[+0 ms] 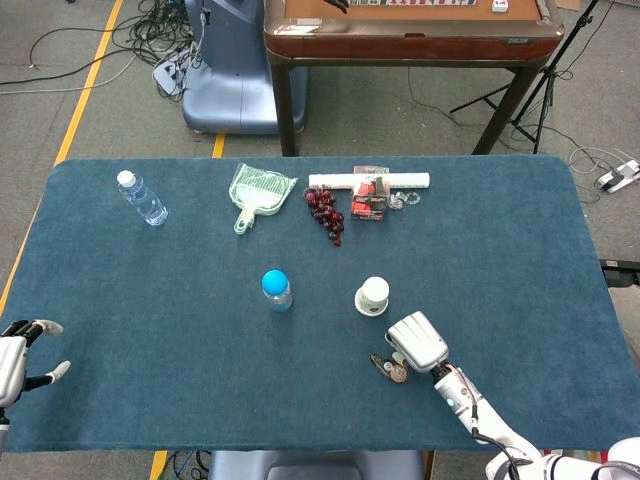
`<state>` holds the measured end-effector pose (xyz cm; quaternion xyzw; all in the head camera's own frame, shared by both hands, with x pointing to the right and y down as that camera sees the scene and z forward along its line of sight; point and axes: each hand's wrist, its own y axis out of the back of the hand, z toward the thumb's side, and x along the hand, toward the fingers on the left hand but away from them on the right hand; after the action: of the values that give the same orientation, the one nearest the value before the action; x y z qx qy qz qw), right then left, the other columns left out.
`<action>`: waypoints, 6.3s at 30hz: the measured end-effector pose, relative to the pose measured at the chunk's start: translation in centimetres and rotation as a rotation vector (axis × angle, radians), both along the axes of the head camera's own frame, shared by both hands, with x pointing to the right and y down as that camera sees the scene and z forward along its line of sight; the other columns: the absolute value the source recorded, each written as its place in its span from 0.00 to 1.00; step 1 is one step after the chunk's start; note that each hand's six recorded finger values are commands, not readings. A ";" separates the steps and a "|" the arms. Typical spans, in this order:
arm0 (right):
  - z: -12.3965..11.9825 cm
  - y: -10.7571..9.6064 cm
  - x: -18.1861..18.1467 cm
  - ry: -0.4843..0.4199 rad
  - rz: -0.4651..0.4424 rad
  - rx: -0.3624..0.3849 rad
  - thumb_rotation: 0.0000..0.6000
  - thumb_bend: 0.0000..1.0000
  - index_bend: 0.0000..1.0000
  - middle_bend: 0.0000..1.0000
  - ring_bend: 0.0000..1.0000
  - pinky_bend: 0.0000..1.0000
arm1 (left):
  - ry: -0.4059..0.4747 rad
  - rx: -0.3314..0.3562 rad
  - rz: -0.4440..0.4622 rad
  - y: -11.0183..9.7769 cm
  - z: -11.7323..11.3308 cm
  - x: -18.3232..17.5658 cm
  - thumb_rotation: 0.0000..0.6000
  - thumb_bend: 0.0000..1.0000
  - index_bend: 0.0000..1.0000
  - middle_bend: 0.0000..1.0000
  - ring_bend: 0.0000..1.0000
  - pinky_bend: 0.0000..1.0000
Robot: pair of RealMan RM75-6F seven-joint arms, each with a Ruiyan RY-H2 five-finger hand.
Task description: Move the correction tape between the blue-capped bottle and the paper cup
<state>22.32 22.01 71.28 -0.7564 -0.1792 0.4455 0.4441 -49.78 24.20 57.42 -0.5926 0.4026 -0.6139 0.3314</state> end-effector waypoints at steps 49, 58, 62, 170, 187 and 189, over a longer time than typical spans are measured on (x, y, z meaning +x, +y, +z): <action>-4.0 3.4 3.4 0.078 -0.106 -0.044 1.00 0.00 1.00 1.00 1.00 1.00 | 0.002 -0.016 0.008 0.2 0.3 0.3 1.00 0.09 0.43 0.43 0.33 0.50; -3.3 3.7 2.3 0.062 -0.110 -0.050 1.00 0.00 1.00 1.00 1.00 1.00 | 0.002 -0.027 0.015 0.3 0.5 0.5 1.00 0.09 0.43 0.43 0.33 0.50; -2.9 3.7 1.5 0.050 -0.111 -0.054 1.00 0.00 1.00 1.00 1.00 1.00 | 0.003 -0.027 0.013 0.3 0.5 0.4 1.00 0.09 0.43 0.43 0.33 0.50; -0.7 -0.8 -11.9 -0.149 -0.156 0.002 1.00 0.00 1.00 1.00 1.00 1.00 | 0.001 -0.030 -0.013 0.1 0.0 -0.2 1.00 0.09 0.43 0.43 0.33 0.50; 0.5 -0.4 -13.7 -0.161 -0.157 -0.011 1.00 0.00 1.00 1.00 1.00 1.00 | 0.006 -0.022 -0.031 0.0 -0.3 -0.7 1.00 0.09 0.43 0.43 0.33 0.50; 0.6 -0.6 -13.6 -0.161 -0.151 -0.007 1.00 0.00 1.00 1.00 1.00 1.00 | 0.006 -0.021 -0.034 0.0 -0.4 -0.8 1.00 0.09 0.43 0.43 0.33 0.50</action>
<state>8.70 21.43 71.90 -0.8027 -0.1551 0.3491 0.4580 -50.54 24.15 57.04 -0.5911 0.4072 -0.6216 0.3137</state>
